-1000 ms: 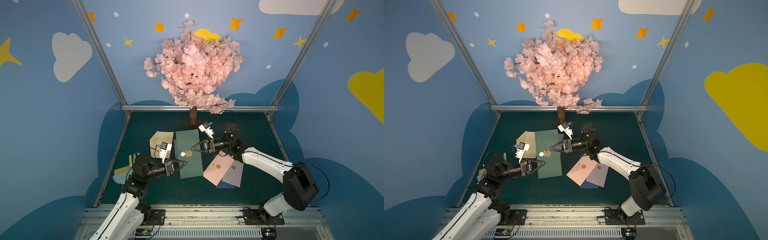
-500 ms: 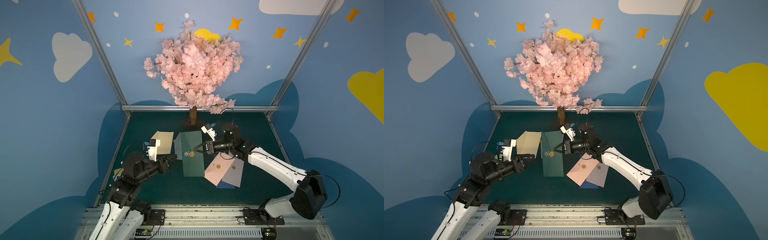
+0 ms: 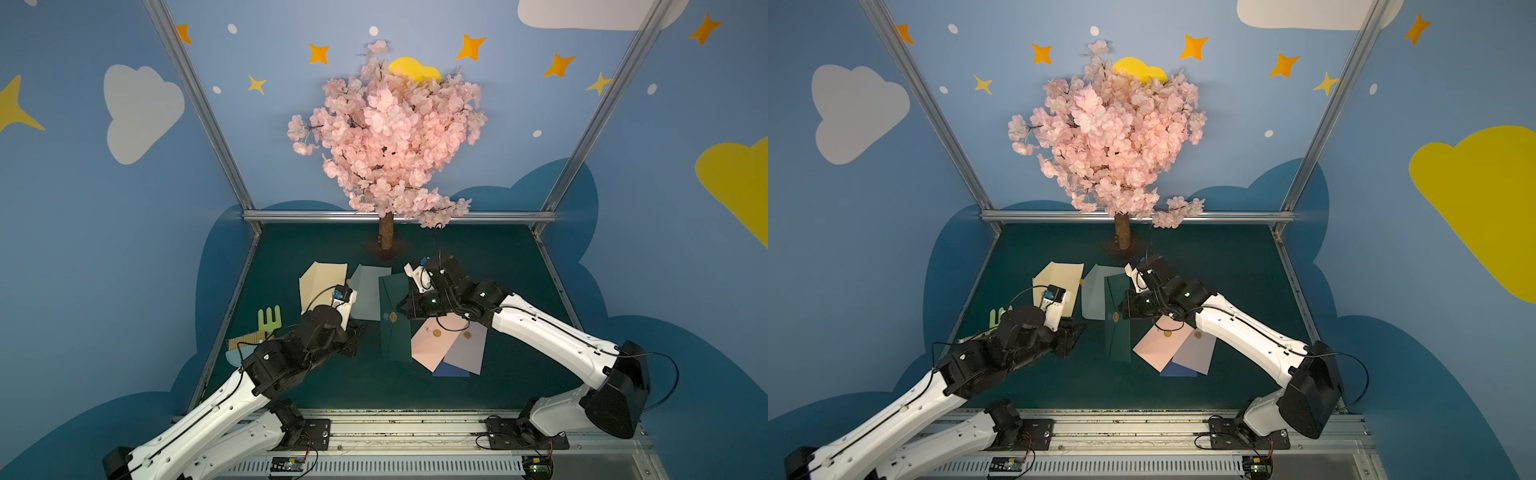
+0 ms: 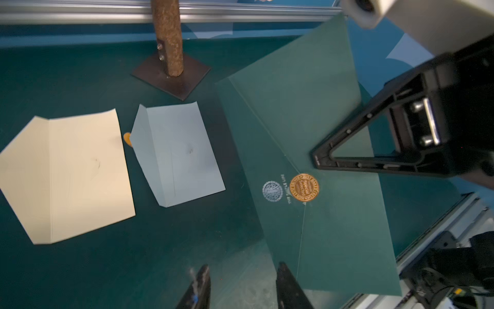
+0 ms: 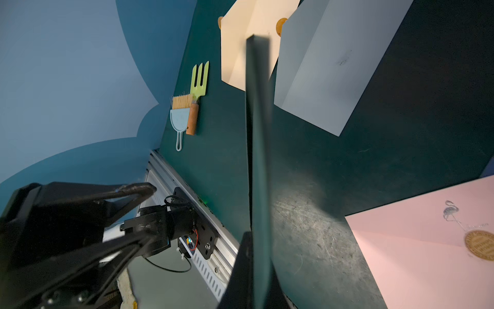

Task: Open the envelope
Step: Open the envelope flap on the envelope.

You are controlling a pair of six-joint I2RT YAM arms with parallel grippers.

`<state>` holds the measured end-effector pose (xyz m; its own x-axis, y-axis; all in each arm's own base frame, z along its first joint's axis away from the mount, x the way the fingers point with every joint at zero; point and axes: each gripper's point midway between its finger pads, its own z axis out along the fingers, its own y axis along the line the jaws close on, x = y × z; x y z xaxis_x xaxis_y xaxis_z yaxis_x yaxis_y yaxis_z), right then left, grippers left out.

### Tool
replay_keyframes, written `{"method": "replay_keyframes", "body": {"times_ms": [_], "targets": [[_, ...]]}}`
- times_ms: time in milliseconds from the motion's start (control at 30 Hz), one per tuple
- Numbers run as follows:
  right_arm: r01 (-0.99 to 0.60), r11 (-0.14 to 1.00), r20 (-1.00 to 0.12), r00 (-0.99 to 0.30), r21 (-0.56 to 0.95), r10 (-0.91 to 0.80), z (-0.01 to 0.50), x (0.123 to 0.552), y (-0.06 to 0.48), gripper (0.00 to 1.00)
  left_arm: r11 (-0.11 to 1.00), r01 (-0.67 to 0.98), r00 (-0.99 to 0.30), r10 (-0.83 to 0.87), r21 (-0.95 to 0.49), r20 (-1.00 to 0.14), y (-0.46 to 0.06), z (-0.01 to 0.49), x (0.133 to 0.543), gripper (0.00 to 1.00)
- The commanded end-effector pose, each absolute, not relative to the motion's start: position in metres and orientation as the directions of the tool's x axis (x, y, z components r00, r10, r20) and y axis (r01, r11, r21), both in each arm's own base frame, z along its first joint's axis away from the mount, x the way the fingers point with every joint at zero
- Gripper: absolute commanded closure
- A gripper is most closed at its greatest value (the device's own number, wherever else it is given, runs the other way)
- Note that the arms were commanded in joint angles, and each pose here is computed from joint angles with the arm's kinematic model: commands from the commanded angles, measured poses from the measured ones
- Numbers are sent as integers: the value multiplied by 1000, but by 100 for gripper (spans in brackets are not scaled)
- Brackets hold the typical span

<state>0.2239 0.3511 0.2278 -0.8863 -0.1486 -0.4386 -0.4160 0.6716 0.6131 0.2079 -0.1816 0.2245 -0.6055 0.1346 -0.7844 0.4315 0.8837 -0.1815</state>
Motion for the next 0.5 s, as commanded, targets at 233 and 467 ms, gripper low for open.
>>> {"method": "replay_keyframes", "body": {"times_ms": [233,467], "targets": [[-392,706,-437,-890,590,-128,234,227,359,100,905,425,-515,236,-7,-824,-199,222,214,54],[-394,710,-443,-887,584,-128,237,226,364,100,899,437,-489,276,41,-828,-222,216,212,53]]}}
